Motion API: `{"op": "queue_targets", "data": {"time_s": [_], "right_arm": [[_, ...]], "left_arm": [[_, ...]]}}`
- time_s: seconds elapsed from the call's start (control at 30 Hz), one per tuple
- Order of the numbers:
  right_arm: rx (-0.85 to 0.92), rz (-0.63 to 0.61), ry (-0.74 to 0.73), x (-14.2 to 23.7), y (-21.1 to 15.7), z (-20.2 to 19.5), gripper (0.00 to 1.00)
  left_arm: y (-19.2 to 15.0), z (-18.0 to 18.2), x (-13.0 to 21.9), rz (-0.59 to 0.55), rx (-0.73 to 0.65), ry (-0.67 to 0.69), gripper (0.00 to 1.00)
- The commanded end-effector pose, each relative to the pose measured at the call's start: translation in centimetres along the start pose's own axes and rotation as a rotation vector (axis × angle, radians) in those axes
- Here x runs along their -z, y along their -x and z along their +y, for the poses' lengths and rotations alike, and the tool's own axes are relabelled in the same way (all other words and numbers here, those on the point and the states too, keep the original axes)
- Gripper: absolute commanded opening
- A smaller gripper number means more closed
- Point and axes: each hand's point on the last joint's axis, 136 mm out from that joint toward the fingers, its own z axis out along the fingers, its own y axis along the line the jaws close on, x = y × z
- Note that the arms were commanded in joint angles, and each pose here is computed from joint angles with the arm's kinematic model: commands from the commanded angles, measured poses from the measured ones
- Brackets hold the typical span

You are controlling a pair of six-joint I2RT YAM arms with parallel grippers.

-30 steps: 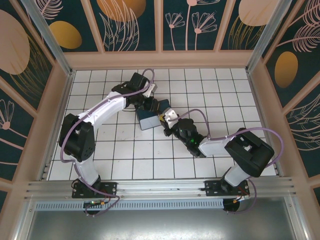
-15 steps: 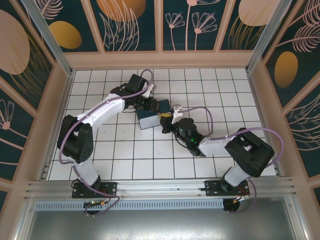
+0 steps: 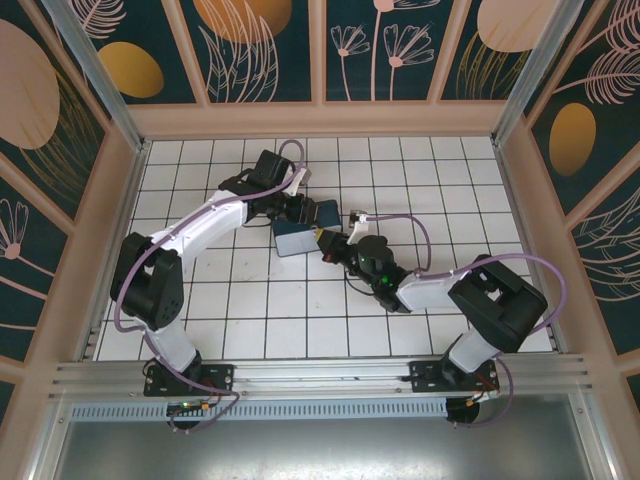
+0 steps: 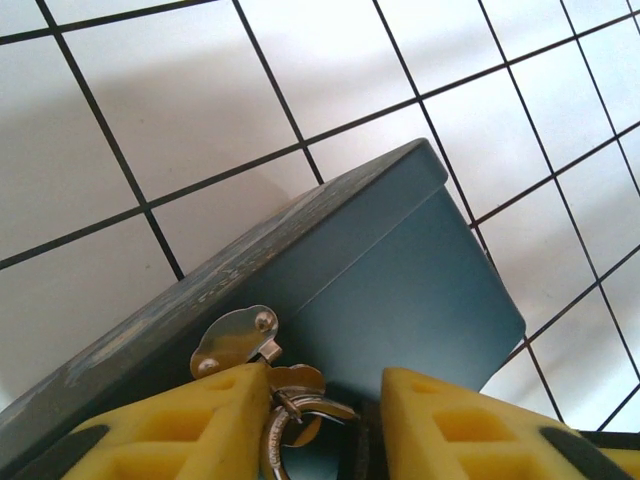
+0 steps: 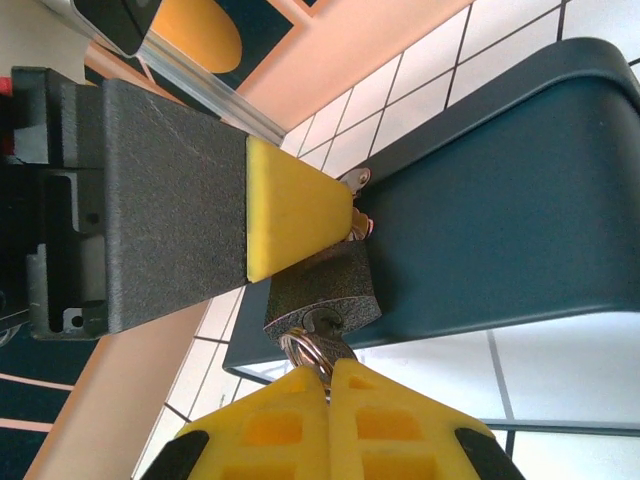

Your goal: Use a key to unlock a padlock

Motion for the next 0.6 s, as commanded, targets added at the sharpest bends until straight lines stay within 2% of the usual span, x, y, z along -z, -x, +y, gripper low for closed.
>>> {"op": "queue_targets", "data": {"time_s": [0.0,0.07,0.2,0.4,0.57], "right_arm": [[0.055,0.029,-0.002,-0.7,-0.5,0.9,0.0],[0.177,0.057,-0.038,-0.8,-1.0,0.3,0.01],[0.399,0.096,-0.104,-1.3,-1.1,-0.6,0.09],[0.623,0.111,-0.178,-1.9,-0.8,-0.5,0.17],[0.764,0.127,-0.26,-2.1,-0.8,-1.6,0.19]], "left_arm": [[-4.5,-0.8,-0.2,0.156,0.03,-0.014,0.4],[-4.6,-0.8,-0.3,0.164,0.025,-0.015,0.4],[-5.4,-0.6,-1.1,0.191,0.027,-0.027,0.39],[-6.1,-0.4,-1.7,0.209,0.037,-0.039,0.38],[-6.5,-0.4,-1.9,0.217,0.041,-0.045,0.37]]}}
